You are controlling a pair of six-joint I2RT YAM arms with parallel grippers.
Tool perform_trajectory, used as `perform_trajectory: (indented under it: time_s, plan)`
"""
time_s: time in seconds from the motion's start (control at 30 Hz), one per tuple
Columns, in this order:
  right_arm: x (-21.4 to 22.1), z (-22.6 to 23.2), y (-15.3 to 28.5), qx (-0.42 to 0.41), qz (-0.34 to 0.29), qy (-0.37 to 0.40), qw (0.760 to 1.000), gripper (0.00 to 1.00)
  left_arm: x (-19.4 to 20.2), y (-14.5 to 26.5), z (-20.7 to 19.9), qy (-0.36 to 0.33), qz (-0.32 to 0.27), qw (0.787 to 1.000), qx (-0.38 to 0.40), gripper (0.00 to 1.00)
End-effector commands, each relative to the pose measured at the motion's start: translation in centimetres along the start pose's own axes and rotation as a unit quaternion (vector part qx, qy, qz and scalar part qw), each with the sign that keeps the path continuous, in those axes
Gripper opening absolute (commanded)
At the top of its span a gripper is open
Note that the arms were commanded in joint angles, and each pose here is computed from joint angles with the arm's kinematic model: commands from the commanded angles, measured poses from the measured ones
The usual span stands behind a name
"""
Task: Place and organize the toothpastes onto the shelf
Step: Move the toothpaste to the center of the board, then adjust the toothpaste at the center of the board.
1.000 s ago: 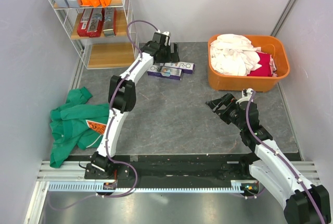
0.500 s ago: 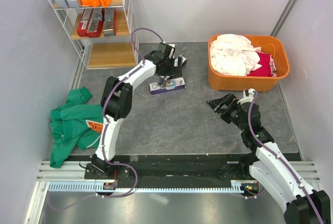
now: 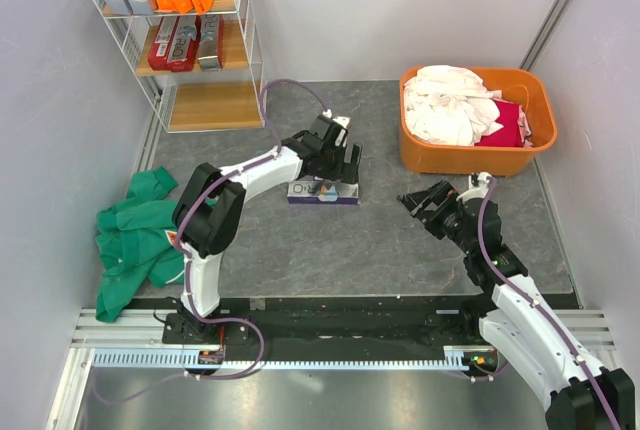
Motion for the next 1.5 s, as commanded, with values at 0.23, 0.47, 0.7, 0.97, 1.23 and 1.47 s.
perform_trajectory:
  time_s: [0.23,0.47,0.7,0.97,1.23,1.47]
  plan:
    - [0.1,-0.1,0.2,-0.005,0.000,-0.008,1.000,0.98,7.6,2.3,-3.8,0.003,0.126,0.991,0.046,1.00]
    - [0.1,-0.1,0.2,-0.004,0.001,-0.008,1.000,0.98,5.9,6.6,-3.8,-0.040,0.047,0.998,0.009,1.00]
    - [0.3,-0.4,0.2,-0.002,0.003,-0.011,1.000,0.98,6.2,10.5,-1.8,-0.077,-0.007,0.995,-0.064,1.00]
    - [0.3,-0.5,0.0,0.003,0.005,-0.012,1.000,0.98,8.7,12.0,-1.1,-0.065,0.009,0.996,-0.068,1.00]
    - [0.3,-0.5,0.0,0.003,0.007,-0.010,1.000,0.98,9.6,11.0,-0.6,-0.072,0.020,0.994,-0.083,1.00]
    - [0.3,-0.2,-0.2,0.003,0.014,-0.009,1.000,0.98,8.4,9.7,0.0,-0.178,0.021,0.980,-0.086,1.00]
Point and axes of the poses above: each gripper's point midway between its finger pads, its own y axis back along the fingers, its own z axis along the line the jaws close on, x = y × z, the point moved 9 cm from there along y, back along the fingers, and after that the axes turned 9 degrees about -y, right-handed, at the moved point
